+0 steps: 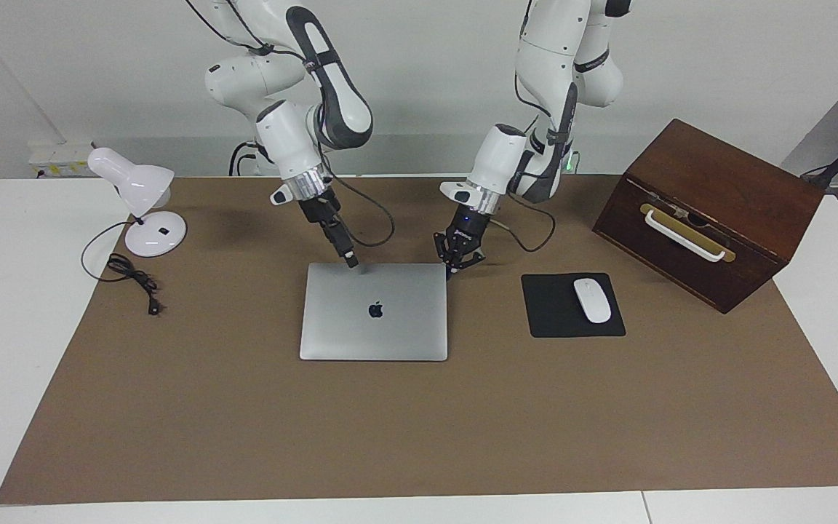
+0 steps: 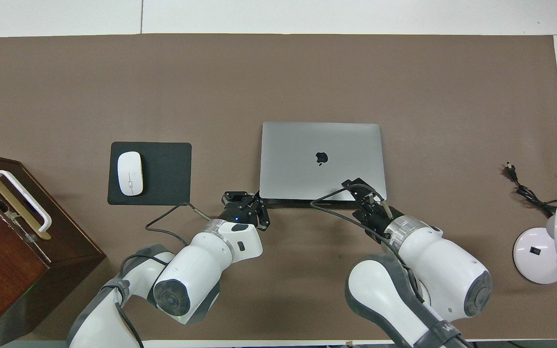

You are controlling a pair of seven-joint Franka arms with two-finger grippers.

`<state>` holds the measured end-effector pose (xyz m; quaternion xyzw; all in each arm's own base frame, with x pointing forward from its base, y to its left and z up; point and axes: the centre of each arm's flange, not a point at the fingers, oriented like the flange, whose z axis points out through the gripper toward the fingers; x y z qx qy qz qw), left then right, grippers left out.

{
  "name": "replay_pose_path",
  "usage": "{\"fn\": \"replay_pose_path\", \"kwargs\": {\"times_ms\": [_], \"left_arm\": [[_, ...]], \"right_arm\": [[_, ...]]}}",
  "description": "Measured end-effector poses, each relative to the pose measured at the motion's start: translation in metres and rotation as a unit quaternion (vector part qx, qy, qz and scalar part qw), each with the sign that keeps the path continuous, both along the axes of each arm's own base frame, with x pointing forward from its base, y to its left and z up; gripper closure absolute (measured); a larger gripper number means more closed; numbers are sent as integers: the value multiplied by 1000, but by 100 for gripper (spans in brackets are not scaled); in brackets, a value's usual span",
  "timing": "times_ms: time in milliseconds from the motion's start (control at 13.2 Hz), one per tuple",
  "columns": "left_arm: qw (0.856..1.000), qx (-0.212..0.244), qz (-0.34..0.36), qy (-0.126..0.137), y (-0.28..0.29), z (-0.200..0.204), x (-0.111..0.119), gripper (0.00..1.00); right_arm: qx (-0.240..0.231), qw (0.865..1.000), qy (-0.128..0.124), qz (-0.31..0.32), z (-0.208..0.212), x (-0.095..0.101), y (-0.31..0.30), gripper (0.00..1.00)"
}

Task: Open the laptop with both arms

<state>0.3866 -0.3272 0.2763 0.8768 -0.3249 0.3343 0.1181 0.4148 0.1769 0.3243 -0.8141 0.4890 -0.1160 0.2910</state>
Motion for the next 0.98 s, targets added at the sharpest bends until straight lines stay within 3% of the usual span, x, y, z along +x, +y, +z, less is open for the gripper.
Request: {"fn": "replay_pose_path", "kwargs": {"times_ms": [985], "left_arm": [[1000, 1, 1, 3, -6, -8, 6, 99]], "right_arm": [[7, 1000, -6, -1, 2, 34, -4, 0]]}}
